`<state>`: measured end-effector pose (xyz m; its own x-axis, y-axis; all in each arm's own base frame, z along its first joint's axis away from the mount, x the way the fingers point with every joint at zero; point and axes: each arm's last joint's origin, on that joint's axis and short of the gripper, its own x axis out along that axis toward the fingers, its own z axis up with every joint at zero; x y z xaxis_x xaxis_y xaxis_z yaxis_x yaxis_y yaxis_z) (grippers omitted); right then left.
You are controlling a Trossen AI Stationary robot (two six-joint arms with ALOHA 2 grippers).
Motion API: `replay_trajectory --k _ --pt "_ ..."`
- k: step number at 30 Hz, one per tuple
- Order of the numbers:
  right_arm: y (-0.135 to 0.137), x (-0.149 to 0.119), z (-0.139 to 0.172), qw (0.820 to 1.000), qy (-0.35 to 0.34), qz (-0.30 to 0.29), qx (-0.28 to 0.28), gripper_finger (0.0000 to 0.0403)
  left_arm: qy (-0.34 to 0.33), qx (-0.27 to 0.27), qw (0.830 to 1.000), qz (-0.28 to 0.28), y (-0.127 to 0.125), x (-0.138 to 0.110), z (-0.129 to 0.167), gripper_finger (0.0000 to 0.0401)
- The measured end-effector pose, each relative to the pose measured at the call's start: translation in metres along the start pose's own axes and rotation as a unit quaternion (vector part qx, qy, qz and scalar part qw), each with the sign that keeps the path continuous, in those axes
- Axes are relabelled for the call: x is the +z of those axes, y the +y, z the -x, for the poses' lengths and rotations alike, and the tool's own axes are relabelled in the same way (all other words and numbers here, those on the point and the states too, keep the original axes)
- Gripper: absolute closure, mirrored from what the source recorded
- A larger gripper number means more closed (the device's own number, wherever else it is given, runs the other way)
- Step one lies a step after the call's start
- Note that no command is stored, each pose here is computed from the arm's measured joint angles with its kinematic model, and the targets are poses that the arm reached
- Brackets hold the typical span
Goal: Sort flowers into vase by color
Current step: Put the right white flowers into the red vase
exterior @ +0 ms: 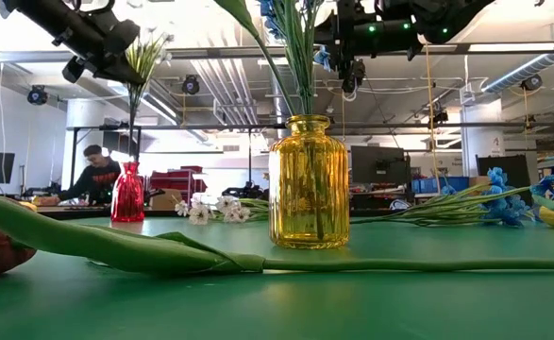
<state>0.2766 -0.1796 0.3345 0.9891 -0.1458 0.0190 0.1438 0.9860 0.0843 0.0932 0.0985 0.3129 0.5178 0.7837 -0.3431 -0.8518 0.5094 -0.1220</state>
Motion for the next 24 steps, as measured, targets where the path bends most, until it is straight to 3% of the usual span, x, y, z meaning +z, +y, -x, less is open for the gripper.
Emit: replay_trajectory --k 9,24 --pt "0.000 0.000 0.000 1.000 0.000 0.000 0.000 0.0170 0.018 0.004 1.000 0.016 0.001 -0.006 -0.002 0.0384" --pt "0.000 -0.004 0.000 1.000 0.021 -0.012 -0.002 0.0170 0.054 0.010 0.998 -0.005 0.003 -0.006 0.008 0.0236"
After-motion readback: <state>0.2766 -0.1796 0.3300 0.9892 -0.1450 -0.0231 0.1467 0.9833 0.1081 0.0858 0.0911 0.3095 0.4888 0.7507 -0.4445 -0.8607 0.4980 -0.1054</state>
